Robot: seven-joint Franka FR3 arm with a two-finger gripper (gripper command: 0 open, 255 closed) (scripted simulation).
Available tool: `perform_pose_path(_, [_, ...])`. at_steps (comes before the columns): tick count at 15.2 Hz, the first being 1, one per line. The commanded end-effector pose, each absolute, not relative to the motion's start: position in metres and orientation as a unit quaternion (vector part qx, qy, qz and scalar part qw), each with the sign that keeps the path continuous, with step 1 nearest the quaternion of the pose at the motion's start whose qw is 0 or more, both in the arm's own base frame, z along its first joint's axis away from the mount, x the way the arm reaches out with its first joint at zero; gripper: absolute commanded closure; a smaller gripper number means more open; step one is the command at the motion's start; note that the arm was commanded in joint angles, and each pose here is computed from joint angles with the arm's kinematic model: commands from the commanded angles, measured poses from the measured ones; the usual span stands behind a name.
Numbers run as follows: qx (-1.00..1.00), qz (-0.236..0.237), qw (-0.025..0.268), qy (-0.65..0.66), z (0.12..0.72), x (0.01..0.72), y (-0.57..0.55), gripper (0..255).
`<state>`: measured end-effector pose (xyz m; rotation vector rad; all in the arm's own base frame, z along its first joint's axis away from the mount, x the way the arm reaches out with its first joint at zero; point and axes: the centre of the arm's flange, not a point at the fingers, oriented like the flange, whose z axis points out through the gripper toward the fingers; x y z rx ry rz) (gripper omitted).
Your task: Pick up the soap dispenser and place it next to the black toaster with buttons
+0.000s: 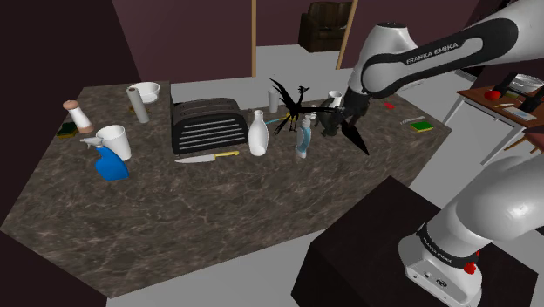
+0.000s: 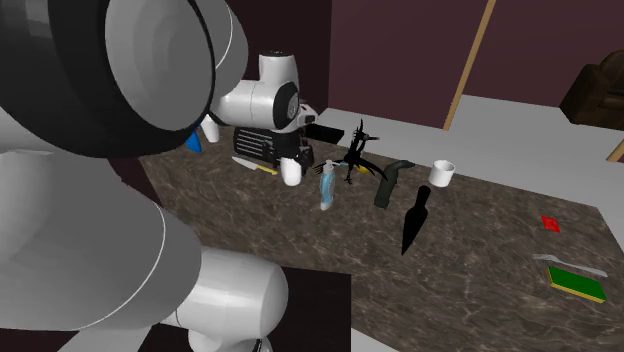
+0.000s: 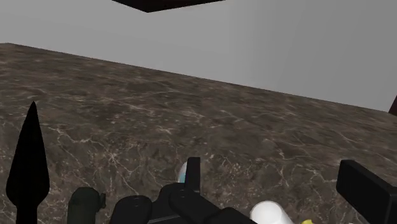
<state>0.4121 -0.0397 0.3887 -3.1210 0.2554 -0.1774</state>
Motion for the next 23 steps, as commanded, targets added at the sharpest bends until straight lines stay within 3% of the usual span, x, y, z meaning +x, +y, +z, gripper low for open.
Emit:
perform_pose_path(1, [-0.993, -0.073, 0.003, 0.094, 0.371, 0.426, -0.045, 0])
perform_pose_path(23, [-0.954, -0.211, 0.005, 0.213, 0.196, 0.589, -0.126, 0])
